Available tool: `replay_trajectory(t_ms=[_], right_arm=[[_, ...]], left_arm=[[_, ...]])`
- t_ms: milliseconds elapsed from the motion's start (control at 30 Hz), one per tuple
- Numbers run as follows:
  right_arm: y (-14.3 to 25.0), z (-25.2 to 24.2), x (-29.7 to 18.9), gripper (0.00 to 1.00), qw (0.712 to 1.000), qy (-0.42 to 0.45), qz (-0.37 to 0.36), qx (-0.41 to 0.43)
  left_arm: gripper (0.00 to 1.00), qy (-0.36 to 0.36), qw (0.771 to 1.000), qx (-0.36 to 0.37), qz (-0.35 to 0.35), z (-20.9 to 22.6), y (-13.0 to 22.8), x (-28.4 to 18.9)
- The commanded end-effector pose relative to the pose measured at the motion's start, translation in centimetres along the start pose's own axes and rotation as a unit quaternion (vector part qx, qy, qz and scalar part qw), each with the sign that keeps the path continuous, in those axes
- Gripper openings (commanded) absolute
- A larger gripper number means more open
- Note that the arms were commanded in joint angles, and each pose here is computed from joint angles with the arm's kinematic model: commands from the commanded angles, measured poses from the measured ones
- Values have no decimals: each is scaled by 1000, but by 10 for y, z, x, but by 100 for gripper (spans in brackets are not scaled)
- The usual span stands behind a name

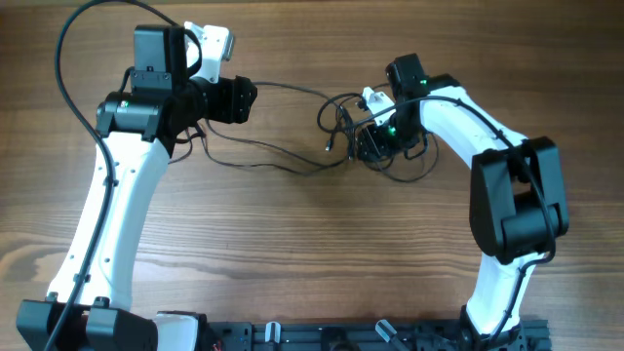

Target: Untangle cables

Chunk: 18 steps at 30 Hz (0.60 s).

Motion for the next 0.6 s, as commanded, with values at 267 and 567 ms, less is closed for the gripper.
replay_trajectory(t_ms=[267,567], right_arm=[[5,-5,15,60,1000,0,12,18],[5,-5,15,59,999,2,12,31]], left_arm=[[75,-8,1000,1,-16,-1,-7,-11],[76,-5,1000,2,-18,-3,-8,-13]])
Point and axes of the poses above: each gripper's point midway between its finger pads, its own x axis out along the fingers, its own z axis along the line the jaws close on, y = z × x, the point moved 8 cm from there along -x, back along the fingers, and after that the axes turned 12 degrees about x, right-handed, at the moved point
